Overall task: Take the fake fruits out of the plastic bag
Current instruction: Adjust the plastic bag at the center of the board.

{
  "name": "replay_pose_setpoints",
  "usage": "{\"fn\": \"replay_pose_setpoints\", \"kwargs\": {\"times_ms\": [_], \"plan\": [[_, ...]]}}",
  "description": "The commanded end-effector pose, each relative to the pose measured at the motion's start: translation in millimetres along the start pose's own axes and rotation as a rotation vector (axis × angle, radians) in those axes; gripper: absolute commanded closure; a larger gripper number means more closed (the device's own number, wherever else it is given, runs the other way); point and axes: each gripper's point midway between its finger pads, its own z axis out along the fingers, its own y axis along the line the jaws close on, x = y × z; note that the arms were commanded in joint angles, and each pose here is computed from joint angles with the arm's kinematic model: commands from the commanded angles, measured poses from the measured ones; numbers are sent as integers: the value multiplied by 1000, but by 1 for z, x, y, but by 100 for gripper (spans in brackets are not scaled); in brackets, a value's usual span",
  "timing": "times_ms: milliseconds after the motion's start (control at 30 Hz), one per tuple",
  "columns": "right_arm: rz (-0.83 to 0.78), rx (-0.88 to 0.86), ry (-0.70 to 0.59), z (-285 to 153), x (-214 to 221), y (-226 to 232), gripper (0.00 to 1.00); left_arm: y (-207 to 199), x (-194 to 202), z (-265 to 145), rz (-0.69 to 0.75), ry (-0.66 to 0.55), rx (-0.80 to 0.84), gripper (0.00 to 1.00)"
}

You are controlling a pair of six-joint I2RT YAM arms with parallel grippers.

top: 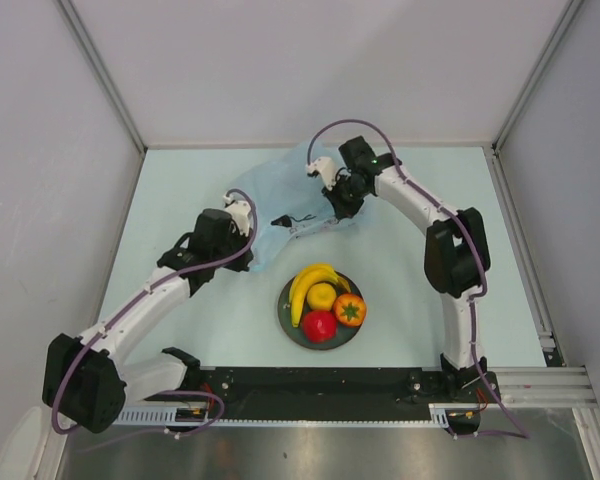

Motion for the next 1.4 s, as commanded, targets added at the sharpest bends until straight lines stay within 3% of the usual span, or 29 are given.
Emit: {"fn": "replay_pose_setpoints", "kwargs": {"times_ms": [0,33,133,233,400,567,733,967,1067,1200,1367], "plan": [[103,191,-161,-61,-34,-58,91,4,22,-4,101,20,28,100],[112,197,-172,-65,-35,-62,70,10,22,-4,96,3,-5,100],[82,74,-215,-79,-47,-35,43,7,21,-5,89,-12,21,100],[36,-101,-319,-95,-74,14,31,-5,16,-8,102,-27,85,100],[50,-255,-335,-70,-99,62,38,-10,2,-12,112,-58,112,100],[11,-342,-250,-18,-95,98,59,-20,-36,-23,74,-145,184,100],[20,-323,-203,18,-98,109,64,-17,-54,-23,62,-183,202,100],[98,-127,-237,42,-120,68,63,-21,-54,-22,60,-163,249,100],[118,-162,-254,43,-124,68,63,-25,-49,-20,71,-150,276,100],[113,-303,-281,27,-127,81,54,-25,-44,-22,92,-132,285,100],[150,-255,-254,36,-117,67,50,-36,-45,-30,93,-144,356,100]]}}
